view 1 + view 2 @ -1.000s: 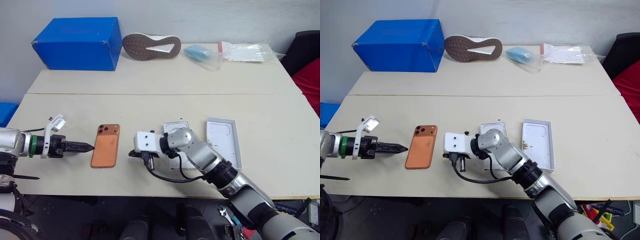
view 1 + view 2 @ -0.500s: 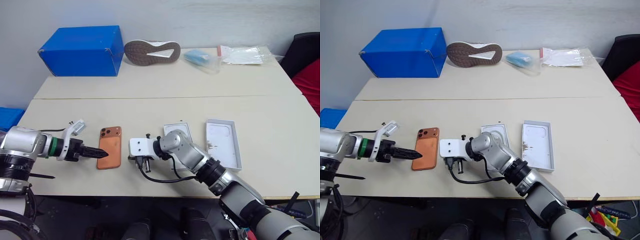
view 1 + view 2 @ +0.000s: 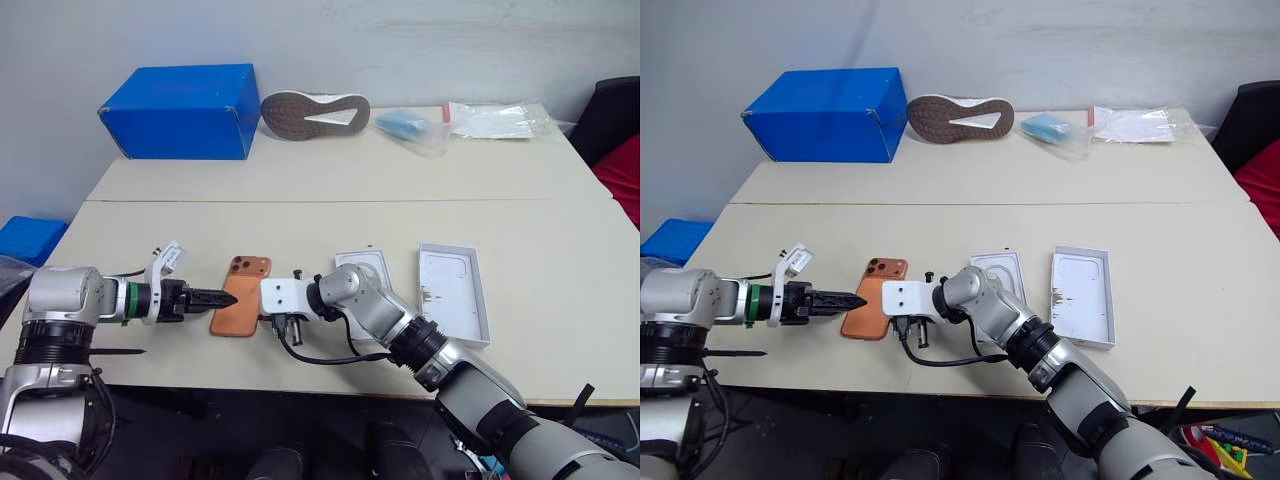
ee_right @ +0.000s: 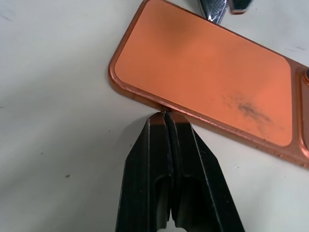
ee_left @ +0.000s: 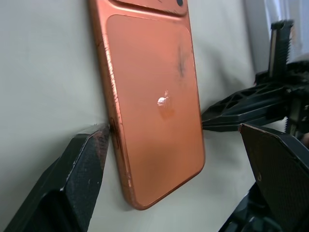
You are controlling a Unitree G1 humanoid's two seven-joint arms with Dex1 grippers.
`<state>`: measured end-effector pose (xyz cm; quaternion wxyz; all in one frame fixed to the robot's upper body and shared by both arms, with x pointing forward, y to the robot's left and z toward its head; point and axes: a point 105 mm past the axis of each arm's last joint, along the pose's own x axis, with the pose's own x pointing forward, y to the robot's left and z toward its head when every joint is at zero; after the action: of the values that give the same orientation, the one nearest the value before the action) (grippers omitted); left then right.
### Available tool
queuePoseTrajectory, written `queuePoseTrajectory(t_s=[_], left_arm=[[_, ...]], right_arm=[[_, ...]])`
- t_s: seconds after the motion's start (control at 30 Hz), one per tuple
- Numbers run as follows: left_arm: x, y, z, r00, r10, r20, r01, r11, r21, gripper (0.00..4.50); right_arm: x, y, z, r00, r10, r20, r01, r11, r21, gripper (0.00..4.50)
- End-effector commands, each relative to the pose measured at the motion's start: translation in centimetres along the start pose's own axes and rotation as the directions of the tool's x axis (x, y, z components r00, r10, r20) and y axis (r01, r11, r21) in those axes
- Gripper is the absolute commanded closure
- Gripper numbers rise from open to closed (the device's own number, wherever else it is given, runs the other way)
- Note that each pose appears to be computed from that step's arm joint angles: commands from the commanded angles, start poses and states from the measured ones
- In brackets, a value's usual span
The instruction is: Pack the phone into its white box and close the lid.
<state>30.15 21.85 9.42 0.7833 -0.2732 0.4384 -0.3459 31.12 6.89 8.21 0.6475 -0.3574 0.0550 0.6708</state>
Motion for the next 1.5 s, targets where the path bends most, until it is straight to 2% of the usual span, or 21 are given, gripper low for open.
queuePoseTrajectory(t_s=[0.03,0.23,0.27,0.37,0.53,0.7,0.73,0.87,1.0,1.1,1.27,1.47,1.5], left_arm=[[2.7,-0.1,-3.1,0.989,-0.12,-0.081,0.103,0.977,-0.184,0.01],[2.4,-0.5,-3.5,0.985,-0.126,-0.118,0.106,0.981,-0.164,0.01],[2.3,-0.4,-3.4,0.986,-0.116,-0.117,0.096,0.982,-0.162,0.2],[1.7,-0.4,-2.9,0.987,-0.116,-0.109,0.098,0.983,-0.156,0.96],[0.8,-0.5,-2.4,0.987,-0.124,-0.098,0.109,0.982,-0.154,2.61],[0.4,-0.8,-1.9,0.985,-0.149,-0.082,0.135,0.978,-0.158,4.25],[0.2,-0.9,-2.0,0.984,-0.156,-0.084,0.142,0.978,-0.152,4.39],[-0.4,-1.8,-2.2,0.979,-0.189,-0.079,0.178,0.975,-0.133,4.38],[-1.4,-4.5,-2.8,0.956,-0.283,-0.077,0.277,0.957,-0.085,4.38],[-1.0,-6.6,-4.3,0.929,-0.357,-0.101,0.356,0.934,-0.023,4.38],[1.7,-9.3,-5.2,0.89,-0.455,-0.042,0.456,0.889,0.037,4.38],[5.9,-12.4,-3.7,0.86,-0.507,0.054,0.506,0.862,0.03,4.38],[6.7,-13.0,-3.5,0.857,-0.51,0.069,0.51,0.86,0.023,4.38]], right_arm=[[-0.4,-0.9,0.9,0.999,-0.024,0.027,0.025,0.999,-0.024,4.5],[-0.7,-1.2,0.6,0.999,-0.034,0.02,0.035,0.999,-0.023,4.5],[-0.7,-1.2,0.6,0.999,-0.038,0.021,0.038,0.999,-0.022,4.5],[-0.7,-1.3,0.7,0.999,-0.042,0.023,0.043,0.999,-0.021,4.5],[-1.0,-1.2,0.5,0.998,-0.048,0.028,0.049,0.998,-0.026,4.5],[-2.3,-1.3,2.4,0.99,-0.05,0.136,0.056,0.997,-0.045,4.5],[-2.9,-1.3,3.1,0.985,-0.049,0.165,0.057,0.997,-0.048,4.5],[-5.8,-1.9,4.8,0.965,-0.099,0.242,0.11,0.993,-0.034,4.5],[-12.1,-2.5,5.7,0.93,-0.205,0.303,0.197,0.979,0.06,4.5],[-17.0,-0.6,5.0,0.93,-0.225,0.289,0.196,0.972,0.126,3.87],[-23.1,4.5,2.8,0.961,-0.215,0.173,0.18,0.964,0.198,2.18],[-25.8,8.0,1.4,0.96,-0.274,0.062,0.244,0.921,0.305,0.07],[-26.0,8.2,1.3,0.955,-0.292,0.05,0.262,0.911,0.317,0.0]])
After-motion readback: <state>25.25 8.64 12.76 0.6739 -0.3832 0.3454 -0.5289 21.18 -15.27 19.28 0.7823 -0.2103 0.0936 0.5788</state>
